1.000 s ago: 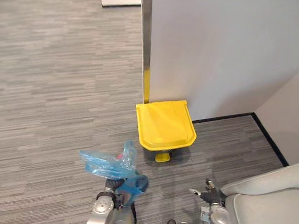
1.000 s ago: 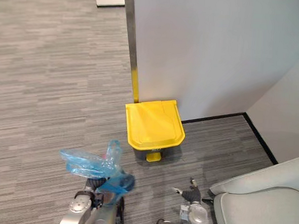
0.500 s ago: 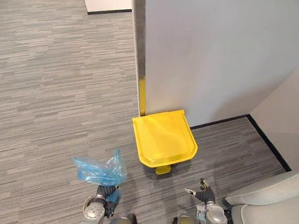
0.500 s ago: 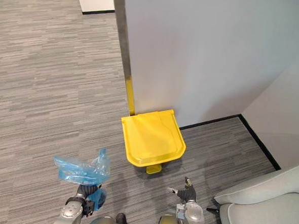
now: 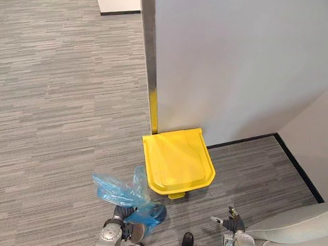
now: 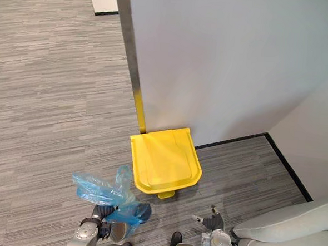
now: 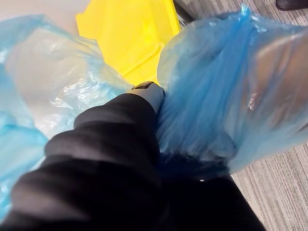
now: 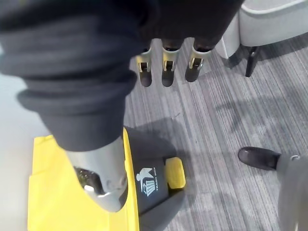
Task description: Gather rubbish on tea table into small bin, then transfer packed bag to large trash can.
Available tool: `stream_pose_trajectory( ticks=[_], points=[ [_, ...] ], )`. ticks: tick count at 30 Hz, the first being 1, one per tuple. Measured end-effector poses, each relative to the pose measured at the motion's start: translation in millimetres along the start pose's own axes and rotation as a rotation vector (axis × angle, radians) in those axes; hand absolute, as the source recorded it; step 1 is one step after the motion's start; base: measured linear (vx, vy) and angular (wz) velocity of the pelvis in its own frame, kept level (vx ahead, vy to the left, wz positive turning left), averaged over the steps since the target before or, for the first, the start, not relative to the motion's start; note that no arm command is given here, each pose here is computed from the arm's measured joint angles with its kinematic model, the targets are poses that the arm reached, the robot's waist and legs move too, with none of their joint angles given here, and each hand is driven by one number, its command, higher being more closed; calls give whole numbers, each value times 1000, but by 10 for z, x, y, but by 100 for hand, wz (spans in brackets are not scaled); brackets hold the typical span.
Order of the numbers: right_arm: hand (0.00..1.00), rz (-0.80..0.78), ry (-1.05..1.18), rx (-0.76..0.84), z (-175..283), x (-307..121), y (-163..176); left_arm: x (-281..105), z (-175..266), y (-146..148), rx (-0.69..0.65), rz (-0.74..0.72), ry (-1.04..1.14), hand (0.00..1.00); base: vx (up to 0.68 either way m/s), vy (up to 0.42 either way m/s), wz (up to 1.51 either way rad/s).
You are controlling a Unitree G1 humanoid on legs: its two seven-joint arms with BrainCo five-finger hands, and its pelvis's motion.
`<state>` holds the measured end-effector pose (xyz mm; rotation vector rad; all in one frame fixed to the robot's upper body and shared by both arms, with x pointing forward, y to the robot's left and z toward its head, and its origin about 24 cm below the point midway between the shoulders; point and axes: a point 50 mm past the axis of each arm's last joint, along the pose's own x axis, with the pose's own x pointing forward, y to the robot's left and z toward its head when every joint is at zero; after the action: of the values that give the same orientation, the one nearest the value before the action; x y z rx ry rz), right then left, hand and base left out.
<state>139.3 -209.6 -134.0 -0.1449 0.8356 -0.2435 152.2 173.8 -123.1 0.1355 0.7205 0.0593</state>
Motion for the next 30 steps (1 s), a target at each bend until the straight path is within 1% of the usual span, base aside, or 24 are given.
stream_pose_trajectory(
  ticks=[7, 11, 19, 30],
  points=[
    [0, -6, 8, 11, -22, -5, -13, -14, -75, 138, 35, 30, 29, 100, -104, 5, 25],
    [0, -7, 12, 19, -32, -8, -13, -26, -99, 165, 45, 40, 35, 100, -113, -29, 19],
    [0, -16, 26, 34, -79, -25, -33, -29, -106, 110, 63, 15, 37, 100, -34, -6, 2],
    [0, -48, 11, 78, -10, 8, -103, -6, -48, 91, 69, 6, 18, 100, 96, 50, -4]
  ],
)
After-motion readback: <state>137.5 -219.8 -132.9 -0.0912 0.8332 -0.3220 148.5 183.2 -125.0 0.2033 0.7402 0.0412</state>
